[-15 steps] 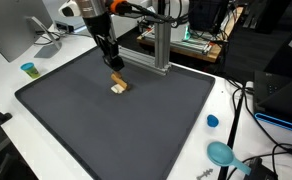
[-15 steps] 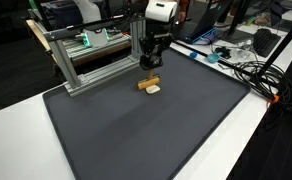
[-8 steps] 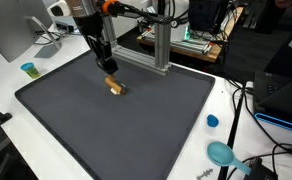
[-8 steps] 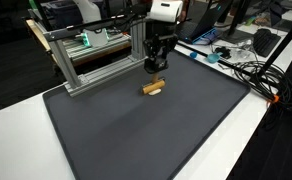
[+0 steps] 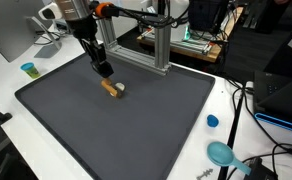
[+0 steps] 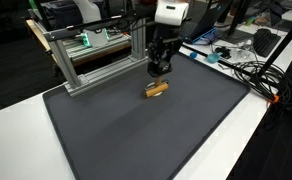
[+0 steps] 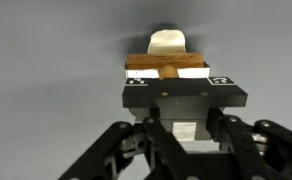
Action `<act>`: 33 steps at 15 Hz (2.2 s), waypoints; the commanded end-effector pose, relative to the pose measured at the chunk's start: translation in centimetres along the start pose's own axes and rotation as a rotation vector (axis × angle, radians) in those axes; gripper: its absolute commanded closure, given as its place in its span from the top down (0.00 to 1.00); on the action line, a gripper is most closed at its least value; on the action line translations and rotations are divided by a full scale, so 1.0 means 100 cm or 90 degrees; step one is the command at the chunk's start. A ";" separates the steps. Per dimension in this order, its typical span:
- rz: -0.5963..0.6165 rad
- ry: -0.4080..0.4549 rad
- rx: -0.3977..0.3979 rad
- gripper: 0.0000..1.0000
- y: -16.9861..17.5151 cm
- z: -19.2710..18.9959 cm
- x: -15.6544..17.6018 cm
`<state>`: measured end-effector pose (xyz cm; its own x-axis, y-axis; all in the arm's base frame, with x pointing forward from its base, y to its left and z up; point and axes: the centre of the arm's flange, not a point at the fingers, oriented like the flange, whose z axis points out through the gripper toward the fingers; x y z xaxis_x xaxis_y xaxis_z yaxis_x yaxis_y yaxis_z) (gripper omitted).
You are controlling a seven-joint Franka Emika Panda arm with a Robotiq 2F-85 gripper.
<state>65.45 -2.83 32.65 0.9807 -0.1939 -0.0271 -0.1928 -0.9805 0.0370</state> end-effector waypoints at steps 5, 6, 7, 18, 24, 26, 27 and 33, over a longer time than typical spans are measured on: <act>-0.014 0.069 0.027 0.21 -0.007 -0.040 -0.019; -0.016 0.086 0.030 0.21 -0.009 -0.047 -0.022; -0.019 0.095 0.030 0.21 -0.011 -0.054 -0.026; 0.037 0.038 0.006 0.21 0.012 -0.013 -0.023; 0.038 -0.030 -0.008 0.21 0.017 0.017 -0.022; 0.036 -0.059 -0.016 0.21 0.016 0.021 -0.024; 0.035 -0.068 -0.017 0.21 0.016 0.023 -0.025; 0.026 -0.126 -0.027 0.21 0.010 0.035 -0.029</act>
<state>62.09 -3.50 32.02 0.9607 -0.2391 -0.1409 -0.2321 -0.9705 0.0648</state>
